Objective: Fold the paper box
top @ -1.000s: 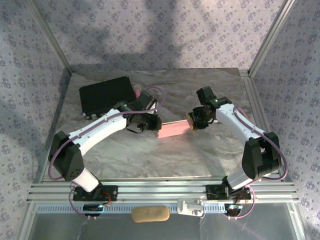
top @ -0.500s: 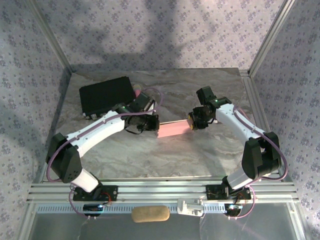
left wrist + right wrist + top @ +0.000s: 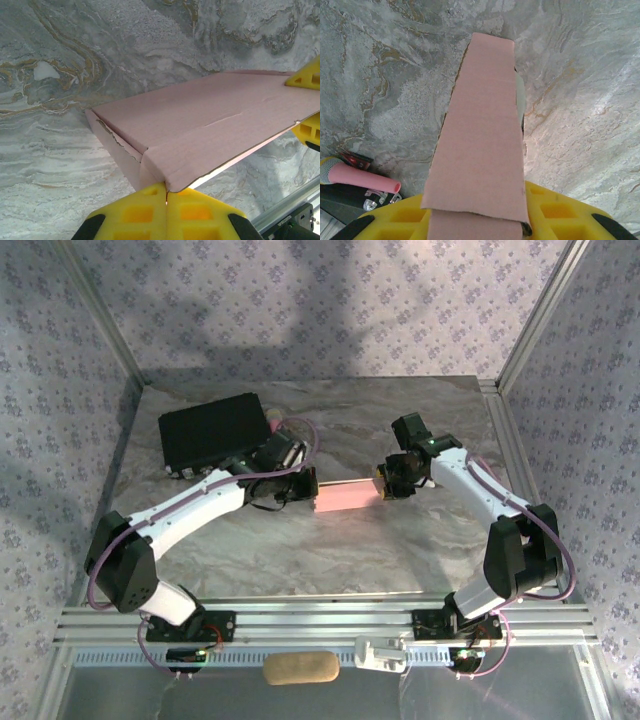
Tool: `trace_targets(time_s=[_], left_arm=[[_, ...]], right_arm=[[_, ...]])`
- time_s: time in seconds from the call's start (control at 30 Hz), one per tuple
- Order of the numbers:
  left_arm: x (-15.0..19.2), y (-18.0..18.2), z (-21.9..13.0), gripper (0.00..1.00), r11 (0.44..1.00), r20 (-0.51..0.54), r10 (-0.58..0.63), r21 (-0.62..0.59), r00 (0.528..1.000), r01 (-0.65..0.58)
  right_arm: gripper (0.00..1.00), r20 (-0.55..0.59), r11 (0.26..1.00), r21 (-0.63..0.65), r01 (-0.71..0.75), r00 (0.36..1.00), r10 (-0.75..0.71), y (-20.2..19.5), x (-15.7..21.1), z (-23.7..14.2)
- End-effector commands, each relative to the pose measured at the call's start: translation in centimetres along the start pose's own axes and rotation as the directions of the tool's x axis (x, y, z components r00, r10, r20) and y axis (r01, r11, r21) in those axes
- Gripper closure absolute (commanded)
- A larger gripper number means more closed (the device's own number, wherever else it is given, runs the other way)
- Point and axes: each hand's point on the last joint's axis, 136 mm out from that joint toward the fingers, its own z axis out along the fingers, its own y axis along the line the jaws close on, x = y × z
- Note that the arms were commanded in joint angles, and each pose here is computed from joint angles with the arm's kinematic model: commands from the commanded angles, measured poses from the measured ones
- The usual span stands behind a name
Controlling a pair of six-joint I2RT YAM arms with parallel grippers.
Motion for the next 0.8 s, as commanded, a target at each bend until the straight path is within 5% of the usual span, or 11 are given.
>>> trace_targets(time_s=[0.0, 0.77], left_arm=[[0.2, 0.5, 0.4, 1.0, 1.0, -0.004, -0.017, -0.018, 1.0, 0.017], [-0.5, 1.0, 0.3, 1.0, 0.994, -0.048, -0.064, 0.085, 0.997, 0.068]], right_arm=[[0.64, 0.035, 0.996, 0.083, -0.038, 0.999, 0.035, -2.4, -0.7, 0.8], [0.56, 0.024, 0.996, 0.086, -0.02, 1.0, 0.018, -2.1, -0.6, 0.7]])
